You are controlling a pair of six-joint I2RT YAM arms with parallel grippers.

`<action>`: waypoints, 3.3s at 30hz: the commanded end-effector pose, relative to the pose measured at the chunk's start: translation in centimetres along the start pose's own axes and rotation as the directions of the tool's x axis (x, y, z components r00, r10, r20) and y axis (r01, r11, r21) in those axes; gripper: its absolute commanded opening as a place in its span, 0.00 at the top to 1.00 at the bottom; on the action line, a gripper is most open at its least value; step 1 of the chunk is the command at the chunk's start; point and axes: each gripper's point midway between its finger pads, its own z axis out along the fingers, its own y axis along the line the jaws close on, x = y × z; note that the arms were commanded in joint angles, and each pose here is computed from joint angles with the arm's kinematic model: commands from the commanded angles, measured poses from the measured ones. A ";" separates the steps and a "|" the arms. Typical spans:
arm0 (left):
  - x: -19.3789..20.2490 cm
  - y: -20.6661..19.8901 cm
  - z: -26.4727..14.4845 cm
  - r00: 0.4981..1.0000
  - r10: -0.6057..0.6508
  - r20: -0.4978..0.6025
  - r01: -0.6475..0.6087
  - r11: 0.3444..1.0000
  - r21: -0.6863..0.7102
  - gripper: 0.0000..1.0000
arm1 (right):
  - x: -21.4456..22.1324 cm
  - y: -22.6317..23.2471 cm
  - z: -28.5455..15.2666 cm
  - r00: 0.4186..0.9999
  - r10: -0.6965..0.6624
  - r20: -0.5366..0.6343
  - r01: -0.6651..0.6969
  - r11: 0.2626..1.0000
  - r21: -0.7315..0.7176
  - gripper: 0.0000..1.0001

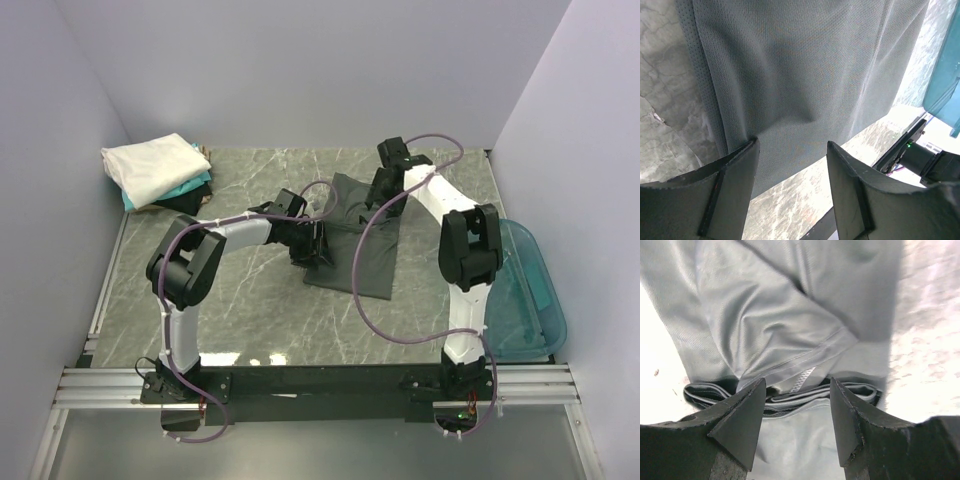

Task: Fold and stack the t-shirts
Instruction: Fold the tshirt

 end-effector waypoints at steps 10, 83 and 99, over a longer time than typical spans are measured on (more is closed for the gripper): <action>-0.3 -0.1 -2.7 0.998 0.030 0.061 -0.024 0.996 -0.086 0.36 | 5.2 -2.6 -6.2 1.000 0.022 0.018 -0.019 0.989 -0.145 0.39; 4.5 5.2 -1.8 0.994 -0.079 0.076 0.099 0.945 -0.312 0.73 | 23.4 -9.4 -3.4 0.961 -0.025 -0.274 0.004 0.997 -0.076 0.87; 4.3 5.2 -2.2 0.990 -0.061 0.130 0.103 0.932 -0.347 0.99 | 23.6 -10.1 -3.8 0.962 -0.039 -0.272 0.023 0.998 -0.060 1.00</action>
